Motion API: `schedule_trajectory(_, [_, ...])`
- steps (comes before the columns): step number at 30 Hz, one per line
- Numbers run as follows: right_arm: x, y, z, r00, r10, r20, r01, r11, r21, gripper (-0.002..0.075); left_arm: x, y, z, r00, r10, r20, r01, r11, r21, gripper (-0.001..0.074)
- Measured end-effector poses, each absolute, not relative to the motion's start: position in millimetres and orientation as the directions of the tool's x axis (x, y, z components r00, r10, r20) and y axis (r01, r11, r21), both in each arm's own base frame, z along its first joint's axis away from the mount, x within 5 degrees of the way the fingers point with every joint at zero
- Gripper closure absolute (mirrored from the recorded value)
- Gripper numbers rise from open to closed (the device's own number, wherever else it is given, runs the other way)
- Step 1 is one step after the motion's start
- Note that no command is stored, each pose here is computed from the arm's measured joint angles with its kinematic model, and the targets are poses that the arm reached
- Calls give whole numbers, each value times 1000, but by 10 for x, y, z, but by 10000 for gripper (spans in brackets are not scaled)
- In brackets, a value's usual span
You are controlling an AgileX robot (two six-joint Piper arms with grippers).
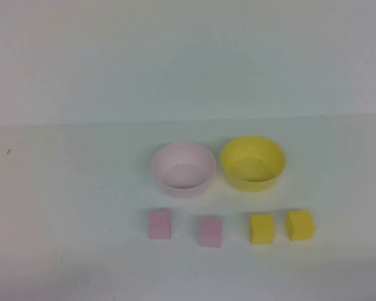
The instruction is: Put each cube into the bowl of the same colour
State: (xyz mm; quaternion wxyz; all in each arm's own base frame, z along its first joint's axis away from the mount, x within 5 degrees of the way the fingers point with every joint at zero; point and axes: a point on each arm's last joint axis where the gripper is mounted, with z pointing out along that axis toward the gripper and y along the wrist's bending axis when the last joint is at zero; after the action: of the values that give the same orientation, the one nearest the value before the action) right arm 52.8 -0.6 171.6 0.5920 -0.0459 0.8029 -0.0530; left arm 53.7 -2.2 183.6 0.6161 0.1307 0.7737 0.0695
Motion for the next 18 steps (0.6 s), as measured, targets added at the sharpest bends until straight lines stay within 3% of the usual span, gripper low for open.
schedule_trajectory(9, [528, -6, 1716, -295, -136, -946, -11, 990, -139, 728, 544, -25, 1862, -179, 286, -941, 111, 957, 270, 735])
schedule_trajectory(18, [528, -6, 1716, -295, -136, -946, -11, 990, -139, 728, 560, -41, 2101, 78, 269, -960, 54, 960, 274, 735])
